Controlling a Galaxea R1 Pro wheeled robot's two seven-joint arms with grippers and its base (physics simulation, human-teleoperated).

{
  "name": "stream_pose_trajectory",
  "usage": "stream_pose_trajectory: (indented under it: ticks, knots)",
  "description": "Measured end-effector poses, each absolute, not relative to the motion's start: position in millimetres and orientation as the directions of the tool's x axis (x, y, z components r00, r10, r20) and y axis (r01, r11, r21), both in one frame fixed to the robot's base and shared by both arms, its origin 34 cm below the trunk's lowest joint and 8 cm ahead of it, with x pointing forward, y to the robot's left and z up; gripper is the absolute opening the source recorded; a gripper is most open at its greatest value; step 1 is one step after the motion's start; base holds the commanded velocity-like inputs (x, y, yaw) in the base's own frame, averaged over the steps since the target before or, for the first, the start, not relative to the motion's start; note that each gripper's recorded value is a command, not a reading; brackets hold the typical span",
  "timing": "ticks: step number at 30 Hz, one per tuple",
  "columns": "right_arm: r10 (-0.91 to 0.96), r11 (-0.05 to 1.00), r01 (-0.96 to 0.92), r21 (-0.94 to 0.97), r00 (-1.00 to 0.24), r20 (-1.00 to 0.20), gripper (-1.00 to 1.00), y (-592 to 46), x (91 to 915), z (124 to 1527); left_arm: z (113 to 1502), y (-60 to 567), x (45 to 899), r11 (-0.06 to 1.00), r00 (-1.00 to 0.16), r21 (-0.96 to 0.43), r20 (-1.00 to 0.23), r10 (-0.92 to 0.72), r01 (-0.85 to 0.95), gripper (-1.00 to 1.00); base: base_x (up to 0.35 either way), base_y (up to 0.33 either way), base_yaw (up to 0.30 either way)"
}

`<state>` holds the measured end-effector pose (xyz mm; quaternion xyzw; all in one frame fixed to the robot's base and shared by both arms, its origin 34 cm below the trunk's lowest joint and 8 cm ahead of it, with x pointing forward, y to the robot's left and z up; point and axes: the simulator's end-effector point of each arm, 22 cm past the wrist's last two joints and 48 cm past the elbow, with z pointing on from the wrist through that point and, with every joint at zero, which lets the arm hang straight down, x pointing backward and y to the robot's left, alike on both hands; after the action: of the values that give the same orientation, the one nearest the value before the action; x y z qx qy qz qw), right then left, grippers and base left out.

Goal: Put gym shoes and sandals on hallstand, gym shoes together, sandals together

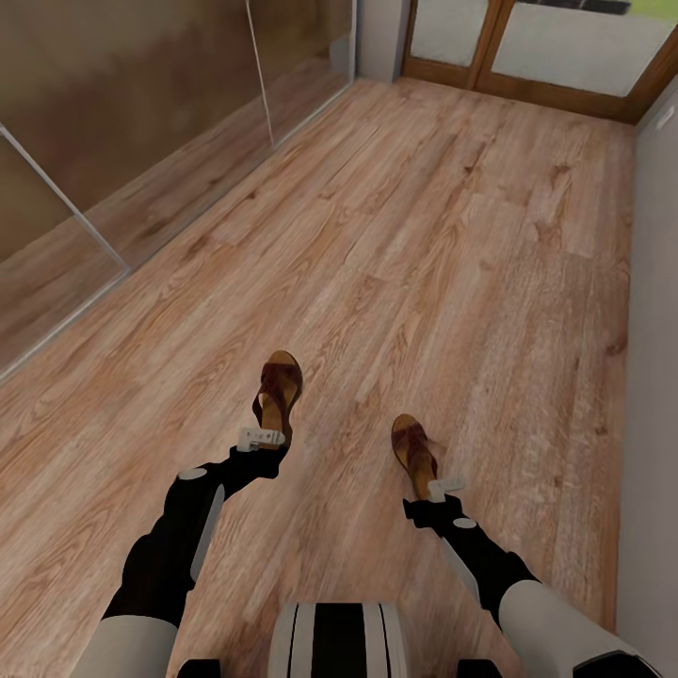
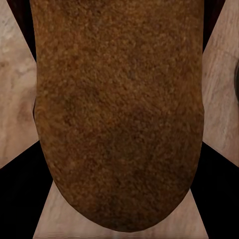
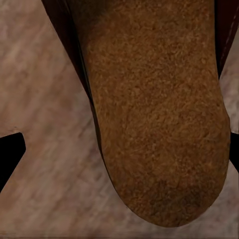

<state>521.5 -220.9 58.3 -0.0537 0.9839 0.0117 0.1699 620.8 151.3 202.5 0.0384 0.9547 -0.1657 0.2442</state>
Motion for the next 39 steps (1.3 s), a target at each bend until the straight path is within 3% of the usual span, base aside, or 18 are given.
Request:
stream_pose_trajectory:
  ticks: [21, 22, 39]
  knots:
    - [-0.102, 0.994, -0.11, 0.005, -0.941, -0.322, 1.0, -221.9, 515.0, 51.1, 193.3, 151.1, 615.7, 0.942, -0.886, -0.302, -0.464, -0.009, 0.148, -1.0, 0.0, 0.0, 0.0]
    - [-0.102, 0.994, -0.11, 0.005, -0.941, -0.323, -1.0, -221.8, 515.3, 51.2, 193.3, 151.1, 615.7, 0.942, -0.886, -0.302, -0.464, -0.009, 0.148, -1.0, 0.0, 0.0, 0.0]
    - [-0.107, 0.993, -0.115, 0.003, -0.94, -0.325, -1.0, -221.7, 516.0, 51.5, 193.6, 151.1, 616.0, 0.942, -0.885, -0.302, -0.465, -0.009, 0.149, -1.0, 0.0, 0.0, 0.0]
